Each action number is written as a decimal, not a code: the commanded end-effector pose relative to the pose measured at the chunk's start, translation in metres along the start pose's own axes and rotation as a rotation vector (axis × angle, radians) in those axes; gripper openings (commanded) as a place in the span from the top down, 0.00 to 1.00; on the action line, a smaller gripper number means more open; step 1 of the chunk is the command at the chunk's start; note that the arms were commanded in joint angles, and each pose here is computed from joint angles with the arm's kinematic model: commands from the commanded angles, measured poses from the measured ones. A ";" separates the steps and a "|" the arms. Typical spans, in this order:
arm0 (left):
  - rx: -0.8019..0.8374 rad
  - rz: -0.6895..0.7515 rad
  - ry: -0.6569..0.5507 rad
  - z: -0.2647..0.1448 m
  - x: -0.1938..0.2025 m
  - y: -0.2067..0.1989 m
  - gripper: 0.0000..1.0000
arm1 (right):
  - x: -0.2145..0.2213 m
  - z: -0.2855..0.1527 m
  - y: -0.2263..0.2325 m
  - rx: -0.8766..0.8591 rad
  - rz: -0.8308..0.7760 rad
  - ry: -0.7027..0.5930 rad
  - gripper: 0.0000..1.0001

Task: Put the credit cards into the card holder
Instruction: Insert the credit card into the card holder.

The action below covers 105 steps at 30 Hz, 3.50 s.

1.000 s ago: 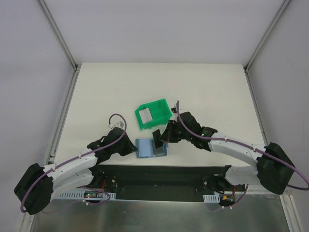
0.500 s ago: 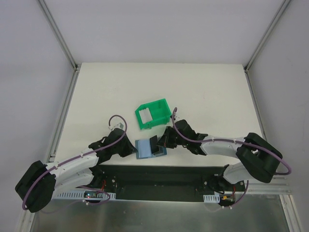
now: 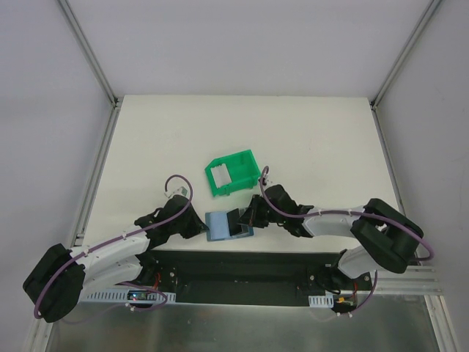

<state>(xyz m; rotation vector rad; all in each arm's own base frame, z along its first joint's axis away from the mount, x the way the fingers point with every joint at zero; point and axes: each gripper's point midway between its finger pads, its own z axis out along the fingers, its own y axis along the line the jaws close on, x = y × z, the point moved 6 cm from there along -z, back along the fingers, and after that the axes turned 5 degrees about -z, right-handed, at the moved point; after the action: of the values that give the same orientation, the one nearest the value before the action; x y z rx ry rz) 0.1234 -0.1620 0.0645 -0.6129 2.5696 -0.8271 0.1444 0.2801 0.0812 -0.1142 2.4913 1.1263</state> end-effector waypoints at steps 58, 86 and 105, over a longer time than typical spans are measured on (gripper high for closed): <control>0.022 0.005 -0.035 -0.001 -0.003 -0.001 1.00 | 0.008 0.038 0.049 0.060 -0.206 0.143 0.63; 0.156 0.077 -0.056 -0.018 -0.008 -0.023 1.00 | -0.006 0.025 0.070 0.285 -0.436 0.094 0.46; 0.173 0.077 -0.051 -0.020 -0.008 -0.025 1.00 | 0.002 0.040 0.073 0.379 -0.496 0.157 0.41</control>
<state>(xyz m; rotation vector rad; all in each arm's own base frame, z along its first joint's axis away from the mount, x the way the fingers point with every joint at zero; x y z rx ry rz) 0.1249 -0.1634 0.0877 -0.5040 2.4522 -0.9459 0.1349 0.3556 0.1014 -0.6802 2.5667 0.4853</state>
